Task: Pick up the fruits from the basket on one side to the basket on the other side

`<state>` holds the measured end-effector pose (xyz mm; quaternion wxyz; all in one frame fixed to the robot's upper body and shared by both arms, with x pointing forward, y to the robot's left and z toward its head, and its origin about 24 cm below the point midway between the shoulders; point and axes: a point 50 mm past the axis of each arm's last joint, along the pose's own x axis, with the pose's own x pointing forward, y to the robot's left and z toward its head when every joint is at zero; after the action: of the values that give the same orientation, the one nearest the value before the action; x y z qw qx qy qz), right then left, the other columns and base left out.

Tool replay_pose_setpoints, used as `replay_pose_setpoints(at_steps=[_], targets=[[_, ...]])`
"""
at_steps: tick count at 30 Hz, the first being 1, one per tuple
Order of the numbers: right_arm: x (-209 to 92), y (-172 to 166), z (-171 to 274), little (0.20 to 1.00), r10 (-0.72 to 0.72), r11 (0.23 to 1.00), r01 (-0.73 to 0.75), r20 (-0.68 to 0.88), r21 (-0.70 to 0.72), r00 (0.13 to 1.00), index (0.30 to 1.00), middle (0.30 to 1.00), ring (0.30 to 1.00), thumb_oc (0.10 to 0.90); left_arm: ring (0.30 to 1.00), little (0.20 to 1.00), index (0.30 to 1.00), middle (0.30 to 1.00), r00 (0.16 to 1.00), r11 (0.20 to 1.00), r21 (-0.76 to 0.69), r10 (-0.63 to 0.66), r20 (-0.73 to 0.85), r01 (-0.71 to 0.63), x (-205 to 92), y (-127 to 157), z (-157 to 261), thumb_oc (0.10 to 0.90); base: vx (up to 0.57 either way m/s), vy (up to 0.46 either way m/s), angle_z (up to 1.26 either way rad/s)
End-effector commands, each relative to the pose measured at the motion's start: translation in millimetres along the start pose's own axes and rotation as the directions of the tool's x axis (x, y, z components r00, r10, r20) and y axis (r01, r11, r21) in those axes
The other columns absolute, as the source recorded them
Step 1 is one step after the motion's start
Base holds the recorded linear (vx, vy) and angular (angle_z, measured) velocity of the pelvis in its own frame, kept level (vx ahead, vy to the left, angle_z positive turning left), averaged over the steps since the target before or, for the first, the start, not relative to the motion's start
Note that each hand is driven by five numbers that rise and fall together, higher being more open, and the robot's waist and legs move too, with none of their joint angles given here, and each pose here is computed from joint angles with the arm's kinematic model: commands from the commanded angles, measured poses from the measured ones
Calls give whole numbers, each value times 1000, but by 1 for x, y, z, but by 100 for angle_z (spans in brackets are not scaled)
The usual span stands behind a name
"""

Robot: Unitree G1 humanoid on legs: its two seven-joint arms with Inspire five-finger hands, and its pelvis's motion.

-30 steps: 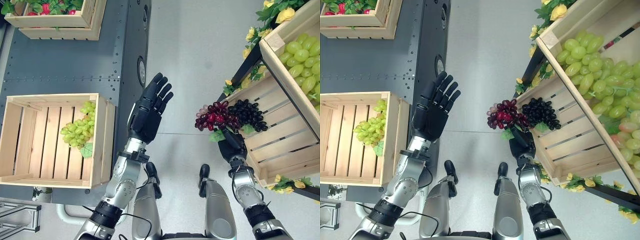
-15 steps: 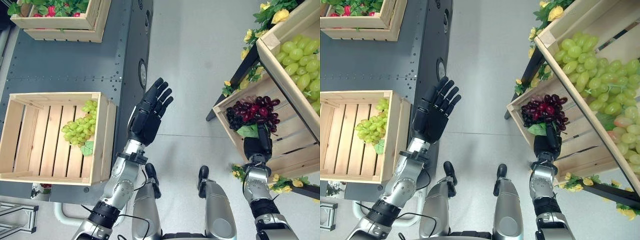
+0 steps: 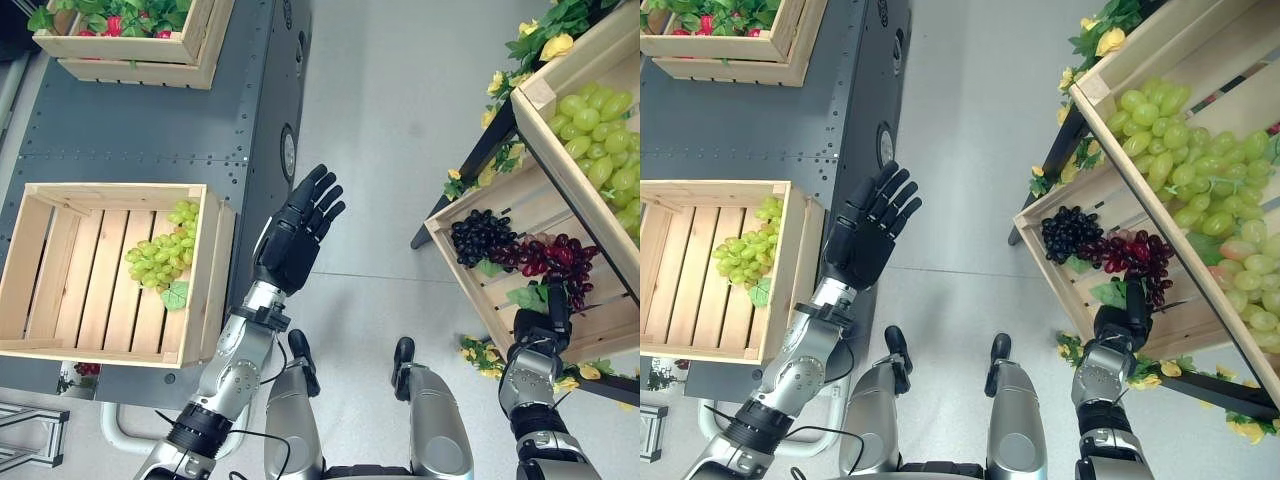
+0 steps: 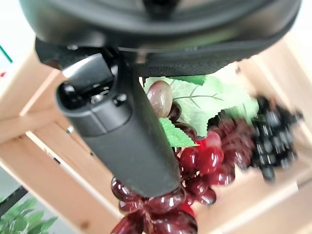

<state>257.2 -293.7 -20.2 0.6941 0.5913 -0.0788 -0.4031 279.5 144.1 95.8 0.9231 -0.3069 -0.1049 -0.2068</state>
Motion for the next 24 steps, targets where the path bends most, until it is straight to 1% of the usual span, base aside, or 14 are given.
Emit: replay_pose_setpoints(at_steps=[1,5,8,11,13,14,15,16,17,19,21,22,24], targets=[[10,31,41,900,113,992,-104,146,-70,983,900,900,900,800,900,900,900,900,974,983,28,-186,131,184,11,-27,31,800,65,-35,1],[10,19,43,900,64,991,-46,139,-128,988,900,900,900,800,900,900,900,900,979,985,22,-174,105,173,7,-26,27,800,58,-29,1],[9,15,45,900,56,987,-35,131,-157,990,900,900,900,800,900,900,900,900,983,986,16,-166,84,165,3,-23,25,800,65,-32,5],[8,10,48,900,25,966,10,131,-260,991,900,900,900,800,900,900,900,900,985,987,15,-160,62,159,-1,-22,23,800,58,-29,7],[7,12,50,900,11,917,55,162,-396,987,900,900,900,800,900,900,900,900,989,989,15,-145,43,144,-4,-20,21,800,64,-29,3],[7,12,50,900,7,908,65,171,-414,985,900,900,900,800,900,900,900,900,989,990,15,-144,41,143,-4,-20,20,800,69,-33,3],[6,12,53,900,11,872,87,199,-481,980,900,900,900,800,900,900,900,900,989,990,17,-141,35,141,-5,-20,21,800,62,-38,-2],[6,13,56,900,10,818,124,230,-562,973,900,900,900,800,900,900,900,900,990,990,18,-139,25,139,-7,-19,20,800,60,-37,-2],[6,13,56,900,9,810,131,235,-572,972,900,900,900,800,900,900,900,900,990,990,19,-138,23,137,-7,-19,20,800,56,-38,2],[5,15,58,900,20,755,164,273,-635,962,900,900,900,800,900,900,900,900,991,991,21,-131,10,131,-9,-18,20,800,41,-31,6],[4,19,61,900,44,721,180,304,-669,952,900,900,900,800,900,900,900,900,992,992,24,-126,2,126,-11,-17,20,800,16,-15,1],[4,20,60,900,49,718,180,306,-673,951,900,900,900,800,900,900,900,900,992,992,23,-125,1,125,-12,-17,19,800,30,-6,1],[-1,31,56,900,135,669,152,321,-727,937,900,900,900,800,900,900,900,900,993,993,22,-119,3,119,-16,-16,19,800,11,11,2]])
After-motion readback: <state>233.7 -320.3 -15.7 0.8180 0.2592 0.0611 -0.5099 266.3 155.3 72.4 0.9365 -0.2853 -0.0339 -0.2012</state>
